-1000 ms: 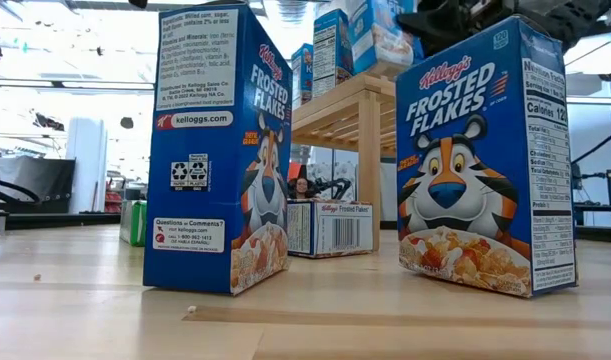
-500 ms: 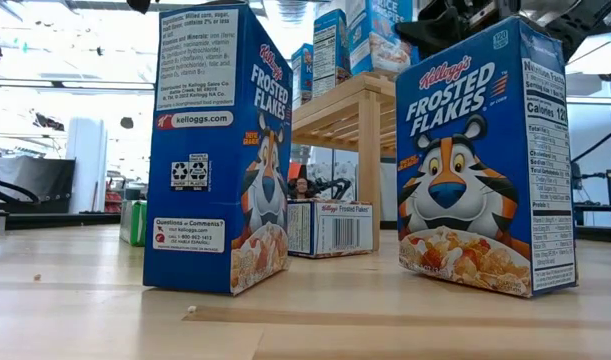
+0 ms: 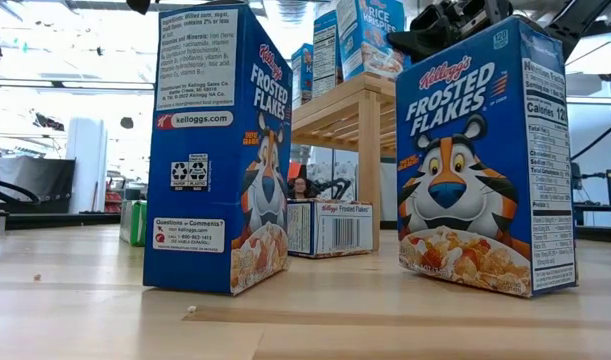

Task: Stack cereal on shelf
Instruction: Put the light blue cereal box aligned with the other light blue cereal boxes on the shelf, then adjust the middle blue cereal box on the shelf, then put the top green cereal box on the shelf

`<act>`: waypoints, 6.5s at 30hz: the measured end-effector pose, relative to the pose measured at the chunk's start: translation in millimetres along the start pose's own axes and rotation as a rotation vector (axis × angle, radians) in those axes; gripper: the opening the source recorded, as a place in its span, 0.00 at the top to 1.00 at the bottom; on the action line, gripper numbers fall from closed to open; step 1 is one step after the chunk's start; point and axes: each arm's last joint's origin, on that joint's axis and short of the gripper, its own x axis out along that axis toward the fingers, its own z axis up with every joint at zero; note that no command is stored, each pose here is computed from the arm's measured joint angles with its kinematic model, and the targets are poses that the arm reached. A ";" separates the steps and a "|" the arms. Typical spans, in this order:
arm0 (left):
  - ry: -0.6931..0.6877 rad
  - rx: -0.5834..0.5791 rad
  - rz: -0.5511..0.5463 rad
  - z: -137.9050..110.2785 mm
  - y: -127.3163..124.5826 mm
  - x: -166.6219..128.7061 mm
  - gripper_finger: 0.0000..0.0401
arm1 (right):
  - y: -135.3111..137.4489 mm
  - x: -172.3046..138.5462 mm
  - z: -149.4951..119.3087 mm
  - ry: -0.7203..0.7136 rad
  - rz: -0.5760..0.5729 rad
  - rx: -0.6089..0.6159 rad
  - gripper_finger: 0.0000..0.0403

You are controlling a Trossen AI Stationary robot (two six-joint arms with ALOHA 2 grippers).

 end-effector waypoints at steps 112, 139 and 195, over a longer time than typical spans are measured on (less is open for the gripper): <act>0.184 -0.039 -0.084 -121.3 -47.4 81.2 0.94 | 30.2 -74.5 23.2 0.192 -0.406 0.065 0.66; 0.232 -0.071 -0.139 -113.5 -22.9 112.3 0.99 | 29.5 -74.7 23.1 0.194 -0.432 0.057 0.67; 0.843 0.237 -0.232 -82.6 29.0 1.7 0.52 | 112.2 -88.7 49.8 0.732 -0.785 0.430 0.45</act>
